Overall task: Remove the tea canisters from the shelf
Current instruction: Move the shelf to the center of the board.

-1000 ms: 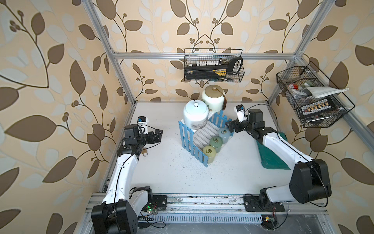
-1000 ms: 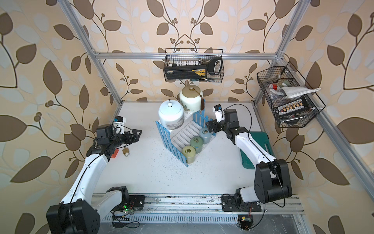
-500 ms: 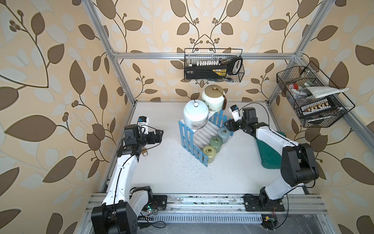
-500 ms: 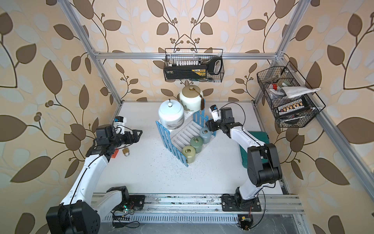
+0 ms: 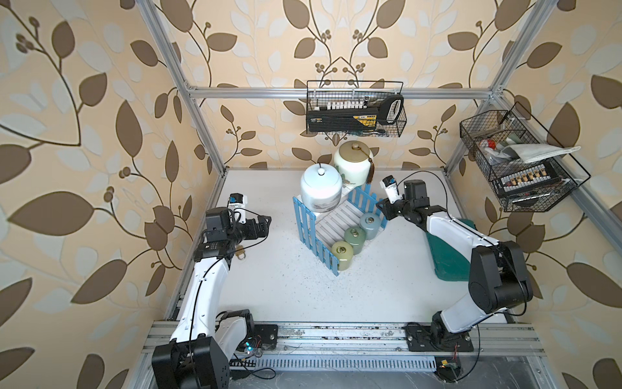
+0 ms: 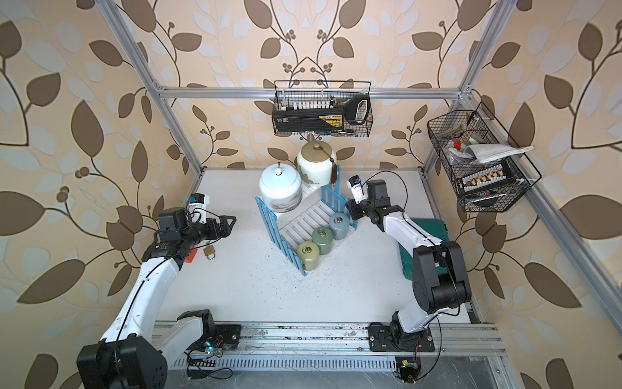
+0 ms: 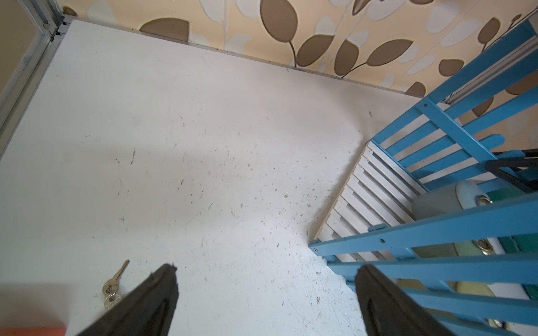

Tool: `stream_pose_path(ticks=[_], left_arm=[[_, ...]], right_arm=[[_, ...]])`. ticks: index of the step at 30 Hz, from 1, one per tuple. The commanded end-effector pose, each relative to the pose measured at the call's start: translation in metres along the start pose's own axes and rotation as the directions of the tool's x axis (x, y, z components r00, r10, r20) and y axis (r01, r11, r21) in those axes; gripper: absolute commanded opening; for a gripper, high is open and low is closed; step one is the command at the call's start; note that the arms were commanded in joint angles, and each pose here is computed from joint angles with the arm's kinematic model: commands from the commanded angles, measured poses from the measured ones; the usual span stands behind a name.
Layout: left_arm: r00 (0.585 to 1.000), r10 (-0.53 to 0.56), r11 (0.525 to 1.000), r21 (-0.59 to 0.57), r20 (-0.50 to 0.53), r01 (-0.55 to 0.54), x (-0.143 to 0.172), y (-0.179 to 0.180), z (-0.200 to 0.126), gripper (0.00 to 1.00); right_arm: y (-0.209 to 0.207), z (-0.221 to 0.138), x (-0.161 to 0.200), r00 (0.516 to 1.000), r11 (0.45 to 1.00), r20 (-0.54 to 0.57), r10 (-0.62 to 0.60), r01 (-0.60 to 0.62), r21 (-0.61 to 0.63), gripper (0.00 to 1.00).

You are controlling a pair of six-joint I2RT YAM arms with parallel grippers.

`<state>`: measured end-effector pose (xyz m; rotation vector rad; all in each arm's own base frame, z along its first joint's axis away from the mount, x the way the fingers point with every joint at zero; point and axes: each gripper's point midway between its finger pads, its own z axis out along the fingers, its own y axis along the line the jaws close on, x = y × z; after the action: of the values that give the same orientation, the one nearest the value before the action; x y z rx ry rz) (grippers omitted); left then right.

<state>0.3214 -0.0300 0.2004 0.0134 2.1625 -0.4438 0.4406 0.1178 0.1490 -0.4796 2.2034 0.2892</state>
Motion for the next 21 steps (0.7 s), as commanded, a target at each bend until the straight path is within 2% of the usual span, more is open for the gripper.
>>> stream_pose_path(ticks=[1, 6, 13, 21], left_arm=[[0.998, 0.037, 0.999, 0.007, 0.048, -0.037, -0.011, -0.003, -0.008, 0.99], [0.999, 0.014, 1.0, 0.014, 0.045, -0.015, -0.016, -0.007, -0.013, 0.99], [0.999, 0.015, 0.999, 0.035, 0.037, -0.016, -0.015, -0.011, -0.013, 0.99], [0.999, 0.019, 0.999, 0.032, 0.027, -0.02, -0.015, -0.012, -0.011, 0.99]], right_arm=[[-0.015, -0.015, -0.007, 0.998, 0.993, 0.045, 0.052, -0.056, 0.103, 0.06], [-0.021, -0.025, -0.009, 0.993, 0.983, 0.06, 0.1, -0.108, 0.147, 0.0], [-0.028, -0.039, -0.006, 0.965, 0.946, 0.105, 0.241, -0.258, 0.199, 0.0], [-0.029, -0.049, -0.002, 0.926, 0.889, 0.163, 0.34, -0.373, 0.266, 0.0]])
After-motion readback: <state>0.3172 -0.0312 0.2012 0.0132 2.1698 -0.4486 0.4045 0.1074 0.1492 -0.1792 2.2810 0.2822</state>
